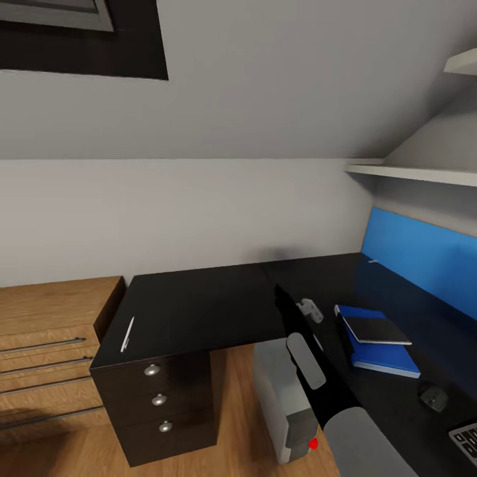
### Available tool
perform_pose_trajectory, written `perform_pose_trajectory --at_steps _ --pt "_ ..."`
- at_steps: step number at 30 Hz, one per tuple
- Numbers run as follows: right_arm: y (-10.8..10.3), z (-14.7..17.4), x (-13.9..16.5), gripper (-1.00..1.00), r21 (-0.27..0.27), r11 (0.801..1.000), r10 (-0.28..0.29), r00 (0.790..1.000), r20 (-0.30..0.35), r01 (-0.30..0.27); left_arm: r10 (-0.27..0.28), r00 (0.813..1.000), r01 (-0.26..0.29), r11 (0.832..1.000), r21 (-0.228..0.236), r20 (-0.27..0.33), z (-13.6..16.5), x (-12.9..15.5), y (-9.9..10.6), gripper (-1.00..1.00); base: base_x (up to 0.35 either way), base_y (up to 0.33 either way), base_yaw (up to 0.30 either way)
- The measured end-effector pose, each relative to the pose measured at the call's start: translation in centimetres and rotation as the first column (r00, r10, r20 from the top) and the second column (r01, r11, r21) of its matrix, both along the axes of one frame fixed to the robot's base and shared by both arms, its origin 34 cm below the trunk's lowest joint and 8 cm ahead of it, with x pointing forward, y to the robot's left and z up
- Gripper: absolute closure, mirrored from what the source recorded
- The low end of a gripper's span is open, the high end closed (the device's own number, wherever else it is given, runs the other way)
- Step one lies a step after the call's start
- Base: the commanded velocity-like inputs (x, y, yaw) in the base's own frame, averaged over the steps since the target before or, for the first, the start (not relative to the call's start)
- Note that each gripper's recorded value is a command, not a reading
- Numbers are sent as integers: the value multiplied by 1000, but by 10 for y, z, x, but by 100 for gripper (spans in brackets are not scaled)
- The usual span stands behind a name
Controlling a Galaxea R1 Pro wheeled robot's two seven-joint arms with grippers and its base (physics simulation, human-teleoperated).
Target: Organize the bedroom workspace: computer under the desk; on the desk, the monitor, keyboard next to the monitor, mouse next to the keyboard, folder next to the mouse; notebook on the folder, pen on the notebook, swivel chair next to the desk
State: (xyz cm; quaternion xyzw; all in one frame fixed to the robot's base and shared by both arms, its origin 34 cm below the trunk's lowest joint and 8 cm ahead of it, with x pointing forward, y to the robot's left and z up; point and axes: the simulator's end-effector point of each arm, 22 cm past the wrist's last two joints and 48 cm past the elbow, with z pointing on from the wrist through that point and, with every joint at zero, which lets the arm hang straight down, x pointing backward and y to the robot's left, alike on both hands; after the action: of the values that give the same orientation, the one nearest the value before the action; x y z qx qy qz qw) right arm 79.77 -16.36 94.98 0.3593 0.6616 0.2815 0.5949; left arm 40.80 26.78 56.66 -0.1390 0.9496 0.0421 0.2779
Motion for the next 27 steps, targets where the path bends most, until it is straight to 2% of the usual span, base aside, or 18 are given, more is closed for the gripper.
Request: perform_pose_trajectory --at_steps 9,14,22,27 --pt "7 -5 -2 -100 -6 1000 11 1000 -12 -11 2 1000 -2 1000 -2 3 1 1 0 -100 0 0 79" --pt "16 -14 -4 -100 -29 999 30 999 -33 -31 3 1000 -3 1000 -2 8 2 2 0 -100 0 0 180" --pt "43 -29 -12 -100 -115 990 80 995 -67 -87 3 1000 -3 1000 -3 15 4 4 -1 -100 0 0 217" --pt "52 -36 -17 -100 -188 978 79 995 -64 -90 3 1000 -3 1000 -3 18 5 4 -1 -100 0 0 246"
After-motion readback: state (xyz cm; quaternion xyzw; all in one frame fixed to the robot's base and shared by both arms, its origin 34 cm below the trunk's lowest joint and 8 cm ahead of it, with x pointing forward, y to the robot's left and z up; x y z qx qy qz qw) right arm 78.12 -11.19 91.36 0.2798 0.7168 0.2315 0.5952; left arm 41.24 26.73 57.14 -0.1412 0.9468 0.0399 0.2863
